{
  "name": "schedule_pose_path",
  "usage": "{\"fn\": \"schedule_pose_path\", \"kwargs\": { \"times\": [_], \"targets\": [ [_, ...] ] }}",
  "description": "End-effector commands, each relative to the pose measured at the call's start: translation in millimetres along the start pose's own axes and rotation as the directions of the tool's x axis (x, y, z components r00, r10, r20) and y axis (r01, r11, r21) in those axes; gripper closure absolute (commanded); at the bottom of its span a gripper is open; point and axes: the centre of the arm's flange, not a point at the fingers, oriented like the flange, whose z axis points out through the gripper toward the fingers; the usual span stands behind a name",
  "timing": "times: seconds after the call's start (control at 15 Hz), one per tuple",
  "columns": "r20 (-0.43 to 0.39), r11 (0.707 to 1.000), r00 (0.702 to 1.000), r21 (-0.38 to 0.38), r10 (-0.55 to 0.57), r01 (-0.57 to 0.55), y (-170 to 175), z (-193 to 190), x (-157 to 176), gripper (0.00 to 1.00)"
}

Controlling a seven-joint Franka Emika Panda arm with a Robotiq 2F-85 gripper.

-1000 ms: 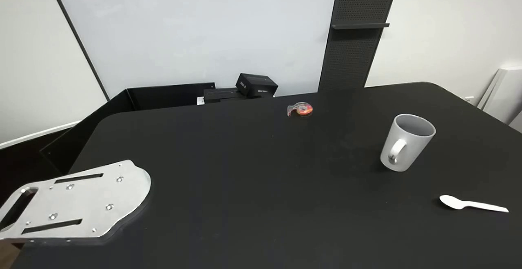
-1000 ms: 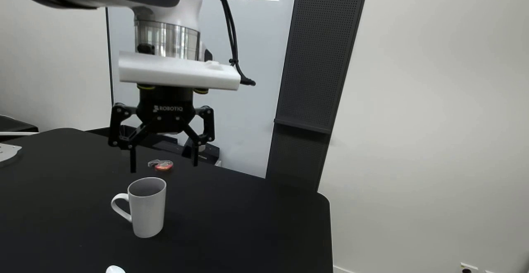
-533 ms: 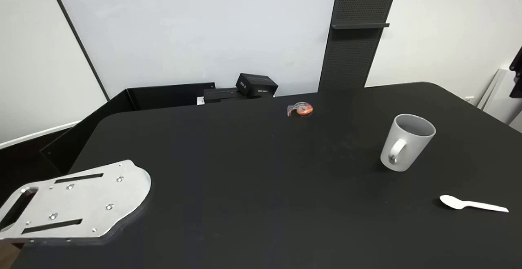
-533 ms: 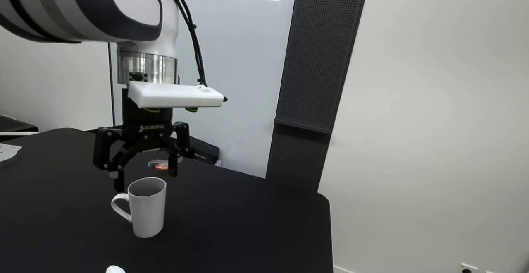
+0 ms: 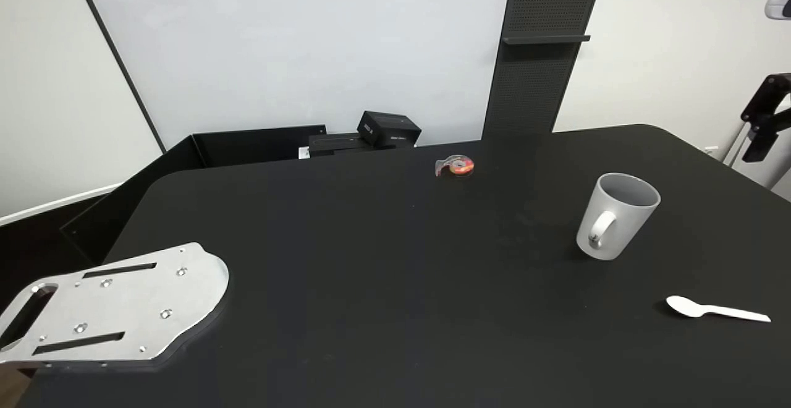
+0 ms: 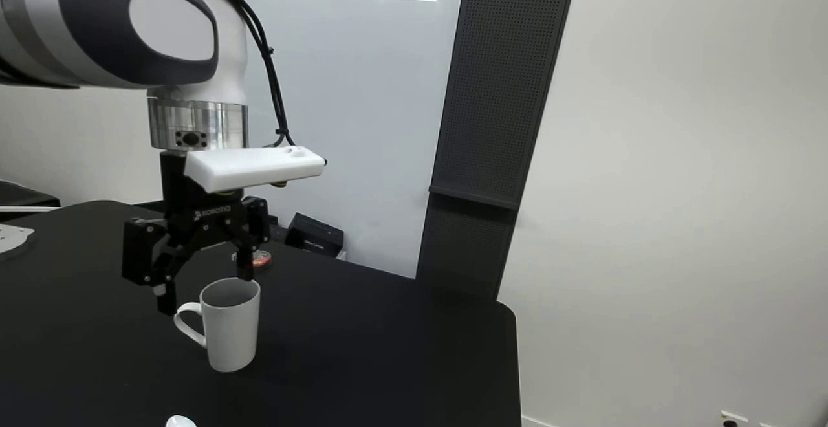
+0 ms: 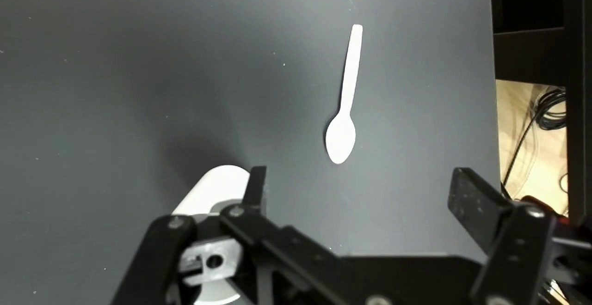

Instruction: Pick up the white spoon from the table and put it in the mug cup

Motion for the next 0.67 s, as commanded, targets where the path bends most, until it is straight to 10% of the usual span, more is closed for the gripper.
{"fn": "schedule_pose_path", "kwargs": {
  "times": [0.0, 0.6],
  "targets": [
    [-0.049, 1.0, 0.999, -0.001, 0.003, -0.003, -19.9, 0.5, 1.0, 0.0],
    [-0.026, 1.0, 1.0, 0.019, 0.004, -0.004, -12.9, 7.4, 1.5, 0.0]
  ]
}}
